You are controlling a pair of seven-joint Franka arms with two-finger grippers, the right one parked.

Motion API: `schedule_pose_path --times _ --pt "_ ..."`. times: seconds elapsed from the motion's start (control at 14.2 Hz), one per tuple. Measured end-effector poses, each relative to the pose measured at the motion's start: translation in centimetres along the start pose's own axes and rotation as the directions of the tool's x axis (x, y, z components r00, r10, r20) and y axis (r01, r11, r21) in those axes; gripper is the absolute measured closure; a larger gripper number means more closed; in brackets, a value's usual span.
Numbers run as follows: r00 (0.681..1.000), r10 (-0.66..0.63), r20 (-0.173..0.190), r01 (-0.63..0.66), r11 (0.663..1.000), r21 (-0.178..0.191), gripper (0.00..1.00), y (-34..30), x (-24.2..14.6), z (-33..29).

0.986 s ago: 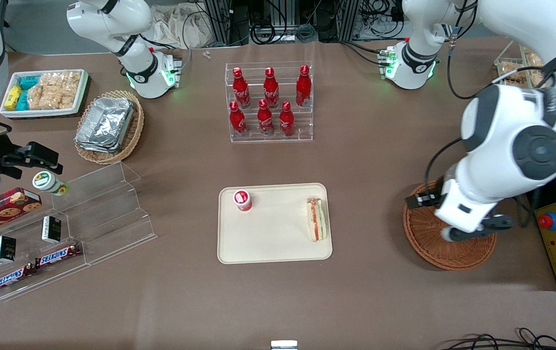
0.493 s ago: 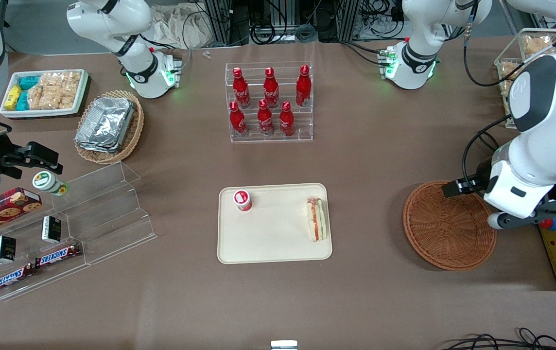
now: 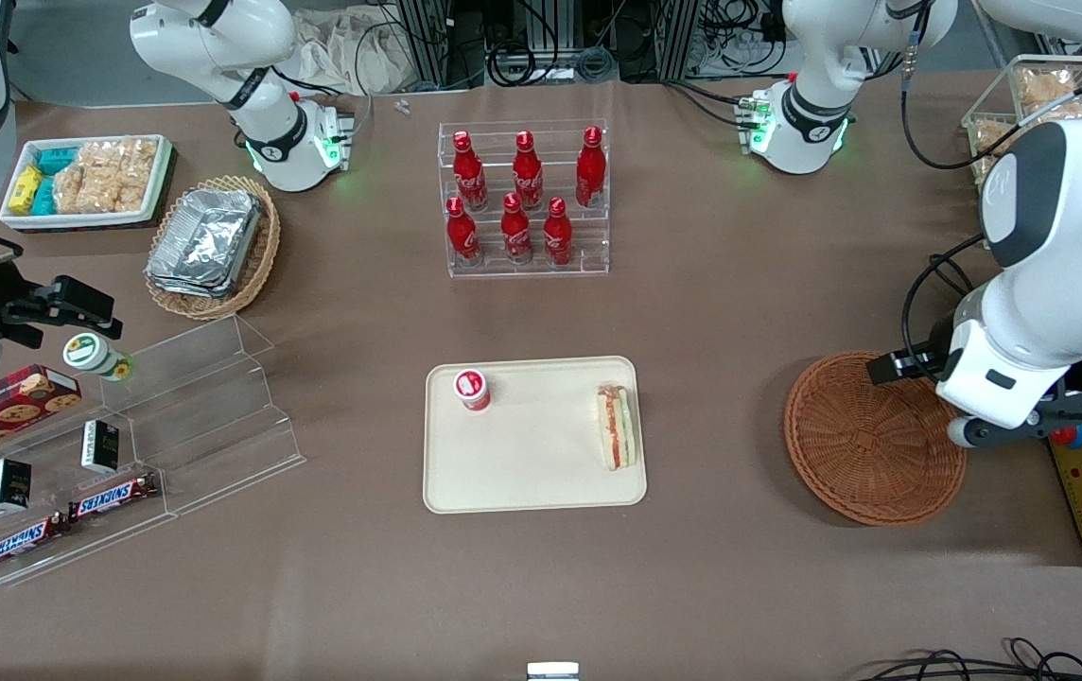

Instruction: Place sandwich from basket to tray

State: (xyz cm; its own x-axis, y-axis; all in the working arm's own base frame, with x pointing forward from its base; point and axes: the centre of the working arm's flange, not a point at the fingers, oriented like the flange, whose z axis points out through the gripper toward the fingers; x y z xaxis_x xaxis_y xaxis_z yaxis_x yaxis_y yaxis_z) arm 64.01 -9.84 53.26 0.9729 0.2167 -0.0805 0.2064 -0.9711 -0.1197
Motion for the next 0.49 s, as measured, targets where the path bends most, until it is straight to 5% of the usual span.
schedule_pose_path --times 0.49 --pt "1.0 -0.017 0.02 0.017 1.0 0.018 0.0 -2.6 0.4 -0.1"
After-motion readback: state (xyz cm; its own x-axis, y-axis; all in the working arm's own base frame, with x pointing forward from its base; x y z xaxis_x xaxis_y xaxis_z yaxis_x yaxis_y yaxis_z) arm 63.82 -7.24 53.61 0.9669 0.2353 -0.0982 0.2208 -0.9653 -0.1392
